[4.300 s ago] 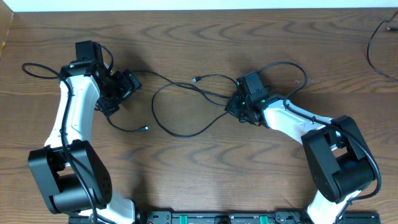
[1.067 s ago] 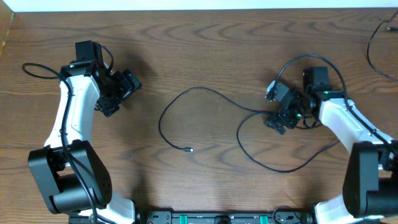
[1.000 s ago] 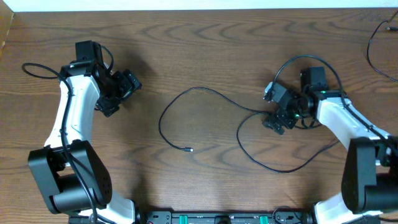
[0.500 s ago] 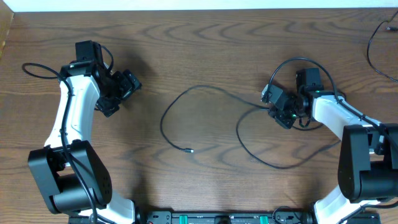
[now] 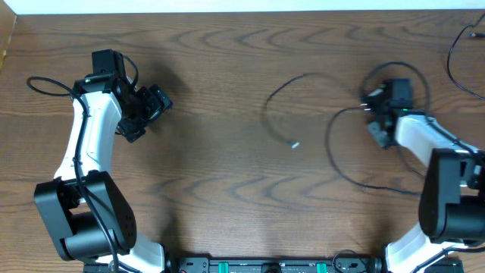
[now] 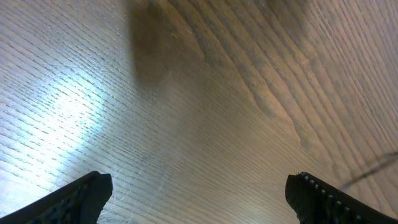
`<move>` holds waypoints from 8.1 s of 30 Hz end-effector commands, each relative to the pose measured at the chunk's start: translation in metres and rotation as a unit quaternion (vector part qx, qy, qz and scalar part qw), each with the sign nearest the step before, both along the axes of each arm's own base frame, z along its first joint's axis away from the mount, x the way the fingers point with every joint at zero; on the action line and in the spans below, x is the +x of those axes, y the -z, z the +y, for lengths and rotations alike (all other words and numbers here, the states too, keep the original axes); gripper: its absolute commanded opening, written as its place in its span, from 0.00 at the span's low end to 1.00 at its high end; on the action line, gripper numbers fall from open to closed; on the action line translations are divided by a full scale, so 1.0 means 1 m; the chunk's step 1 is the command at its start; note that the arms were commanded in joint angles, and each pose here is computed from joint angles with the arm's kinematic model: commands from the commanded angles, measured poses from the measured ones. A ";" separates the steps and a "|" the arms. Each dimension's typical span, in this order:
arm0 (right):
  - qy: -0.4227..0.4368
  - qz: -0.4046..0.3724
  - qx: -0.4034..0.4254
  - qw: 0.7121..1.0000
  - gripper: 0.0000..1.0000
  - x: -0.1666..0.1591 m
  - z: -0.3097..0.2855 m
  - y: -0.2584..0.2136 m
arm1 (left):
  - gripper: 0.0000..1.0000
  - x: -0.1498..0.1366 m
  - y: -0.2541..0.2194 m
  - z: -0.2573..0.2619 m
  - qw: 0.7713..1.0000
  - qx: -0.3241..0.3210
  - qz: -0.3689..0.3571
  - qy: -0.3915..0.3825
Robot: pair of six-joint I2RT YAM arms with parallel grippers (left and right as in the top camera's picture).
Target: Untangle cables
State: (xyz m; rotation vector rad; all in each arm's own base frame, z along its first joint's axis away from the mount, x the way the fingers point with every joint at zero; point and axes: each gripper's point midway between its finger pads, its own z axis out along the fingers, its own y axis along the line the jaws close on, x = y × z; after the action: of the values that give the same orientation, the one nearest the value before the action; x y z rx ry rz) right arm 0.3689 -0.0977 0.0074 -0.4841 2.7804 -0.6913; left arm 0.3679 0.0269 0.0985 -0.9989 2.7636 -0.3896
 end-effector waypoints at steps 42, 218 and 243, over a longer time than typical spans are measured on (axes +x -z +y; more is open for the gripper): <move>0.303 -0.315 -0.157 0.886 0.08 -0.042 -0.279 -0.107 | 0.94 -0.001 0.003 0.001 1.000 0.002 0.006 -0.001; 0.318 -0.234 0.392 0.831 0.79 -0.053 -0.096 -0.081 | 0.94 -0.001 0.003 0.001 1.000 0.002 0.006 -0.001; 0.107 -0.264 0.333 0.899 0.99 -0.048 0.095 -0.197 | 0.94 -0.001 0.003 0.001 1.000 0.002 0.006 -0.001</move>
State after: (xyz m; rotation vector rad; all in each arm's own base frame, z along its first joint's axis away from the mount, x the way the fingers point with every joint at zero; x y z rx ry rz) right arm 0.3283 -0.0087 0.1864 0.1367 2.3916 0.1430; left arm 0.3679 0.0269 0.0985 -0.9989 2.7636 -0.3896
